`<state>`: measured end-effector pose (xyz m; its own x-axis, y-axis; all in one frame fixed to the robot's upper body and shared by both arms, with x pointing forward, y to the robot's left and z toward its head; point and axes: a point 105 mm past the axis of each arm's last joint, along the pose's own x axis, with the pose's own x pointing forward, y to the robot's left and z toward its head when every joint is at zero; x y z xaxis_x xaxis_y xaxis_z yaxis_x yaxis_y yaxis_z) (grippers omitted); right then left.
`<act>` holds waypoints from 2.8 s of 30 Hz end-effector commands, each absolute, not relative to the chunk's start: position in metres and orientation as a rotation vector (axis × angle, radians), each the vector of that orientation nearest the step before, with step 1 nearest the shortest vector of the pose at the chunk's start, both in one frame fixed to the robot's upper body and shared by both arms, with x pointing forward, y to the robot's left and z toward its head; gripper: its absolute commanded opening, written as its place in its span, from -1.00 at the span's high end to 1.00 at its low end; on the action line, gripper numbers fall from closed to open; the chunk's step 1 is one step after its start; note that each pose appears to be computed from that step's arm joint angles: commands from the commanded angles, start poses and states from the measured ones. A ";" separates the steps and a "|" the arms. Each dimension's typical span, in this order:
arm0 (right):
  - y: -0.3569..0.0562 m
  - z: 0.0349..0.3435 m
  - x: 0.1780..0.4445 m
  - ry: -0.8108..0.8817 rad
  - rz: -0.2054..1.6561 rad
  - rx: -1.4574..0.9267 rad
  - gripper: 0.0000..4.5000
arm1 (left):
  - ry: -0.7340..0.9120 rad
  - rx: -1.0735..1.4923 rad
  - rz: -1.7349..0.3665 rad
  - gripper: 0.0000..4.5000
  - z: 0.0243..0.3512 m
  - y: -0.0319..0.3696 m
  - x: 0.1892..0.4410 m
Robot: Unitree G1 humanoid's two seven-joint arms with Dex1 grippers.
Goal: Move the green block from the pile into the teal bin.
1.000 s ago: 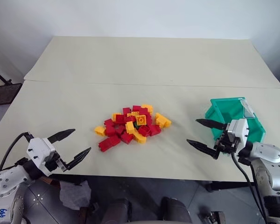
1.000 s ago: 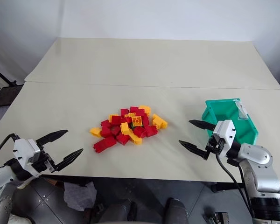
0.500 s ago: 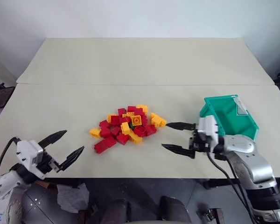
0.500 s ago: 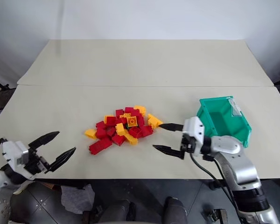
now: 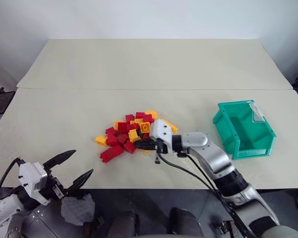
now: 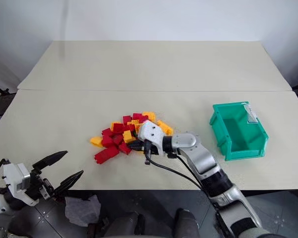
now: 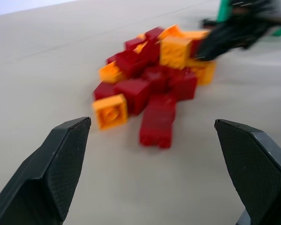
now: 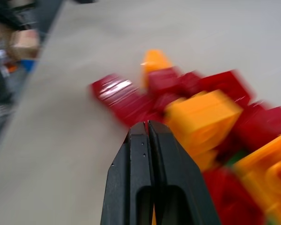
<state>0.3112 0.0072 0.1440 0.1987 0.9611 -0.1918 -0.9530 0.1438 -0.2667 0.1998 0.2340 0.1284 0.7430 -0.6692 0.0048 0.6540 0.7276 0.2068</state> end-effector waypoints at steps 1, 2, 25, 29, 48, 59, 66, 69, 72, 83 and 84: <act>0.010 0.160 0.323 -0.093 1.341 -0.356 0.97 | -0.138 0.189 -0.776 -1.00 0.142 0.217 0.200; 0.010 0.163 0.327 -0.098 1.332 -0.355 0.97 | -0.146 0.189 -0.784 -1.00 0.144 0.214 0.201; -0.031 0.158 0.339 -0.039 1.350 -0.470 0.97 | -0.143 0.175 -0.829 -1.00 0.144 0.204 0.216; -0.040 0.151 0.333 0.007 1.368 -0.483 0.97 | -0.152 0.180 -0.820 -1.00 0.146 0.204 0.218; -0.020 0.191 0.352 0.043 1.491 -0.656 0.41 | -0.140 0.182 -0.774 -1.00 0.140 0.210 0.216; -0.005 0.181 0.374 0.089 1.491 -0.786 -0.98 | -0.150 0.176 -0.766 -1.00 0.139 0.208 0.217; 0.002 0.175 0.377 0.140 1.518 -0.791 -0.98 | -0.157 0.172 -0.762 -1.00 0.140 0.206 0.217; 0.004 0.171 0.379 0.170 1.525 -0.814 -0.98 | -0.160 0.175 -0.761 -1.00 0.140 0.206 0.217; 0.010 0.172 0.383 0.172 1.508 -0.807 -0.90 | -0.162 0.177 -0.761 -1.00 0.140 0.205 0.218; 0.010 0.171 0.376 0.219 1.598 -0.805 0.35 | -0.163 0.183 -0.748 -1.00 0.141 0.208 0.216; 0.010 0.171 0.375 0.219 1.605 -0.801 0.35 | -0.163 0.184 -0.748 -1.00 0.141 0.207 0.216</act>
